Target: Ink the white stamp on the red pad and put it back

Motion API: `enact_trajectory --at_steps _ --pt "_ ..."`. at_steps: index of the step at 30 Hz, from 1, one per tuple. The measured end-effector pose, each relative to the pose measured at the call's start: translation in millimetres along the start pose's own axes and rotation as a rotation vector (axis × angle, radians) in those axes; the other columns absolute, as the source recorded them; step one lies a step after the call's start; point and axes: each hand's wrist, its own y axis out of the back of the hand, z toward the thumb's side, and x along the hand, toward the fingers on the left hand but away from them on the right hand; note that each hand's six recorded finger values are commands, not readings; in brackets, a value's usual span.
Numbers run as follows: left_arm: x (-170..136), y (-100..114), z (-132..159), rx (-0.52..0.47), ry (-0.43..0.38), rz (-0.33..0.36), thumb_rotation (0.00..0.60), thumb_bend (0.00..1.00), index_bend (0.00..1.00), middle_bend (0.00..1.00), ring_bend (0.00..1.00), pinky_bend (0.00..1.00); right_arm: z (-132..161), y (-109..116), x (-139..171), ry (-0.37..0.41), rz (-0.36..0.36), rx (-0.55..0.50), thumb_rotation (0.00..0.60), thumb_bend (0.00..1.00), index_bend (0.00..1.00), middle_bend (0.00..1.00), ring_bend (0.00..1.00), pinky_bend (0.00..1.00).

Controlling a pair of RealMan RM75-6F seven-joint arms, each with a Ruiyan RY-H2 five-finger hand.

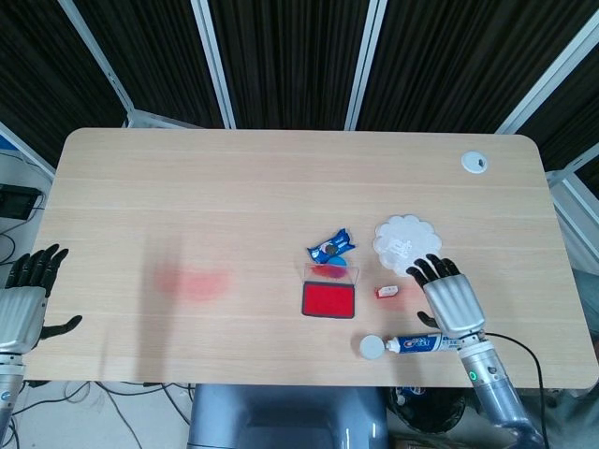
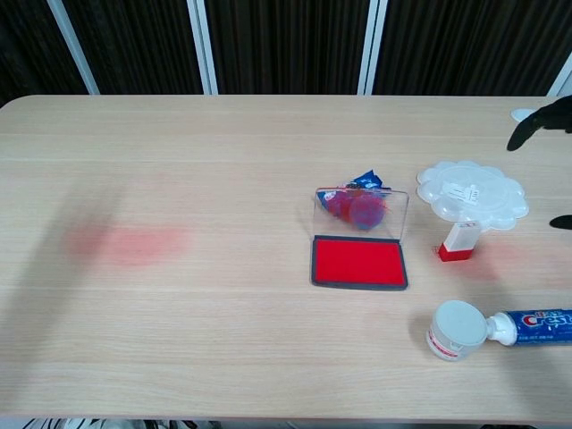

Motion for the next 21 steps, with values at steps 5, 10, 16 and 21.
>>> enact_trajectory --at_steps 5,10,16,21 --pt "0.2 -0.3 -1.0 -0.007 0.004 -0.01 0.6 0.0 0.0 0.0 0.0 0.0 12.6 -13.0 -13.6 0.007 0.032 0.002 0.6 0.23 0.4 0.32 0.21 0.27" --pt "0.6 0.0 -1.2 -0.016 0.006 -0.017 0.6 0.0 0.0 0.0 0.0 0.0 17.5 -25.2 -23.3 -0.001 0.057 0.006 0.6 0.24 0.42 0.34 0.22 0.27" --pt "1.4 -0.4 -2.2 -0.028 0.01 -0.031 0.6 0.0 0.0 0.0 0.0 0.0 22.5 -38.3 -36.0 -0.015 0.077 0.005 0.6 0.28 0.43 0.35 0.23 0.27" --pt "2.5 -0.7 -3.0 -0.038 0.014 -0.044 0.6 0.0 0.0 0.0 0.0 0.0 25.0 -47.0 -44.7 -0.022 0.093 0.009 0.6 0.3 0.44 0.35 0.23 0.27"
